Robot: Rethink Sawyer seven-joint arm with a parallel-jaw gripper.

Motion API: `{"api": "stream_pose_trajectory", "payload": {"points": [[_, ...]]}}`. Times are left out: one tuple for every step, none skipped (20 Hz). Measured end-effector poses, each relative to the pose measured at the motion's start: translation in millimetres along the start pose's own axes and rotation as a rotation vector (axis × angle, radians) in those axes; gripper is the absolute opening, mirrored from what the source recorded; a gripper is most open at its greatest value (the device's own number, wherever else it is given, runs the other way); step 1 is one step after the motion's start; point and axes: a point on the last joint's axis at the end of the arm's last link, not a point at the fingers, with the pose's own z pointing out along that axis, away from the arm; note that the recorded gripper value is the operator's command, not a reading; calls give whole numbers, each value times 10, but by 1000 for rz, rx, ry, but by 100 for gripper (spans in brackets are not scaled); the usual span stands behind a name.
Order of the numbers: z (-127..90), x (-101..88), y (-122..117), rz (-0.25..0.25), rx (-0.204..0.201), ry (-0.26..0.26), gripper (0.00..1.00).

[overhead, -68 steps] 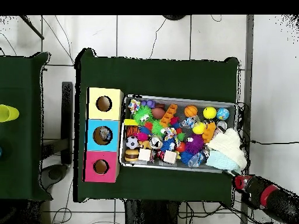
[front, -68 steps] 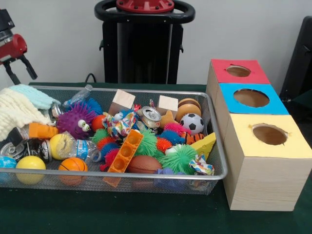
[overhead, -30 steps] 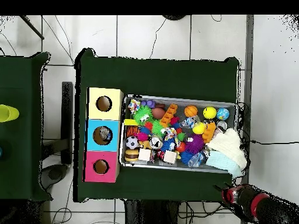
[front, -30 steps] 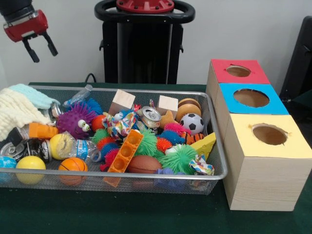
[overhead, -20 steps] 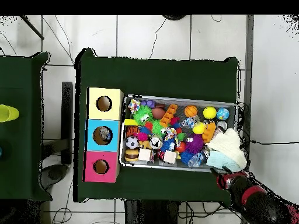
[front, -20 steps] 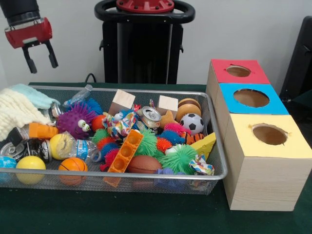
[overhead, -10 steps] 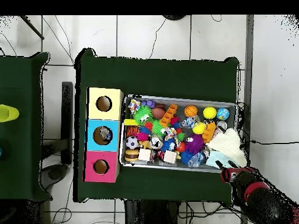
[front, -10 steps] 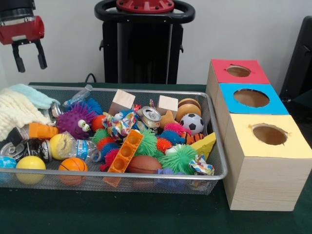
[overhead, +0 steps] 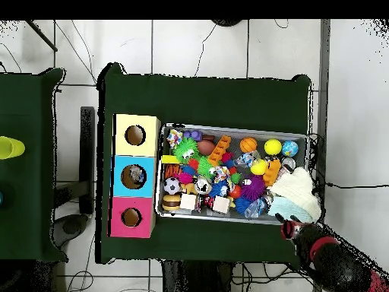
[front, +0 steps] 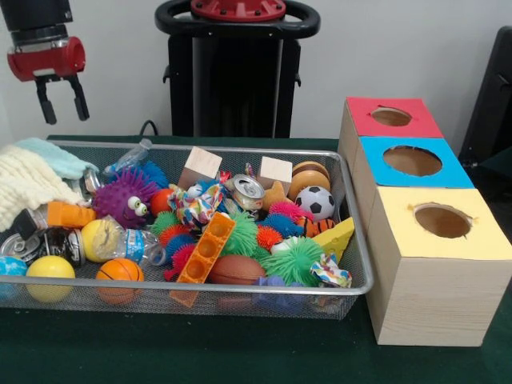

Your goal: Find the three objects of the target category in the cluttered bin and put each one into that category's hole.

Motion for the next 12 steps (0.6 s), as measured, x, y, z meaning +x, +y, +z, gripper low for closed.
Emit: {"api": "stream_pose_trajectory", "payload": {"points": [[22, 21, 4, 8, 3, 3, 100], [43, 41, 7, 17, 6, 5, 100], [74, 68, 15, 29, 11, 7, 100], [97, 88, 22, 38, 14, 8, 100], [120, 107, 30, 48, 17, 9, 100], [143, 128, 39, 61, 20, 8, 100], [165, 150, 47, 73, 23, 8, 100], [174, 157, 52, 79, 24, 7, 100], [198, 170, 74, 100, 24, 5, 100], [204, 174, 83, 106, 23, 6, 100], [209, 178, 94, 113, 22, 6, 100], [212, 188, 119, 125, 18, 8, 100]]}}
